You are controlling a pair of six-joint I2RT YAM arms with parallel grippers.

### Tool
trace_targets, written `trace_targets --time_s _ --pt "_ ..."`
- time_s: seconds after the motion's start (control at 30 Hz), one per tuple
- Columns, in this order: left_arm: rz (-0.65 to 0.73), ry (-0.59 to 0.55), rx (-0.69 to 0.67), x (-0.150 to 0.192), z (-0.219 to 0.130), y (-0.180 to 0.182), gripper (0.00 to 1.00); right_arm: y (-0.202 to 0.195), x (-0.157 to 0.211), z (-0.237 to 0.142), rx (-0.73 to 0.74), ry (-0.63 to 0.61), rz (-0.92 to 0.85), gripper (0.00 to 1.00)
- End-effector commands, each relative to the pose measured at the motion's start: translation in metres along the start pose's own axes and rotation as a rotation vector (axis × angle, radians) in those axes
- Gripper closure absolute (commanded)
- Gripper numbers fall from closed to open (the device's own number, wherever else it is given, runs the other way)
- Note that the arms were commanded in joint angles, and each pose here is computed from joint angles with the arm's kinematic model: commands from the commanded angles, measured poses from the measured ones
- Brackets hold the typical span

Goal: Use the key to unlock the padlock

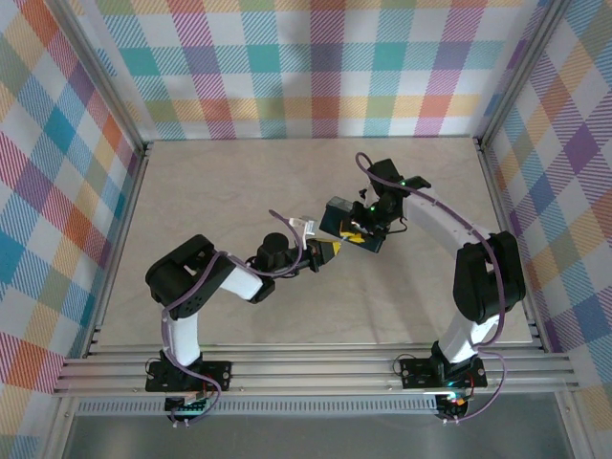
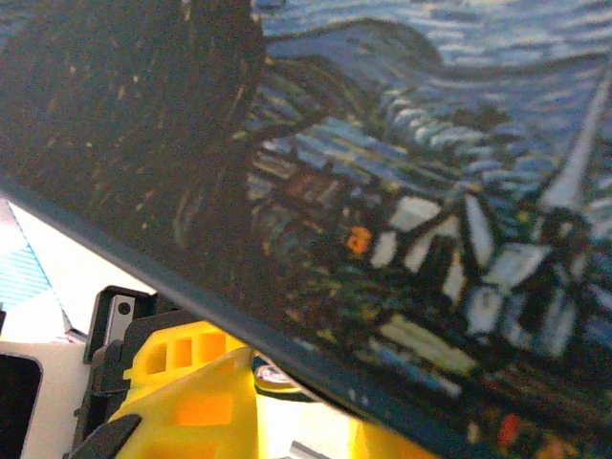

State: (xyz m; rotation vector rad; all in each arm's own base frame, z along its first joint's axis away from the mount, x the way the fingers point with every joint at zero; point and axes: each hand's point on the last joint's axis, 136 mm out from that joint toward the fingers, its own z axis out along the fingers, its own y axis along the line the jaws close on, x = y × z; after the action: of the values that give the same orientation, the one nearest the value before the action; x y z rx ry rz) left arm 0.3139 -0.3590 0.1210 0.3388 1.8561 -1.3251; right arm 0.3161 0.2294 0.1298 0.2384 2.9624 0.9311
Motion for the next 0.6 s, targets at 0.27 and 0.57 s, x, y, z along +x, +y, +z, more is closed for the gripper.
trace_targets --time_s 0.27,0.57 --pt "-0.005 -0.181 0.212 -0.081 0.004 -0.047 1.0 0.008 0.043 0.008 -0.071 0.165 -0.007 1.0" --pt "-0.007 -0.17 0.249 -0.087 0.008 -0.056 1.0 0.02 0.042 0.005 -0.138 0.155 -0.025 1.0"
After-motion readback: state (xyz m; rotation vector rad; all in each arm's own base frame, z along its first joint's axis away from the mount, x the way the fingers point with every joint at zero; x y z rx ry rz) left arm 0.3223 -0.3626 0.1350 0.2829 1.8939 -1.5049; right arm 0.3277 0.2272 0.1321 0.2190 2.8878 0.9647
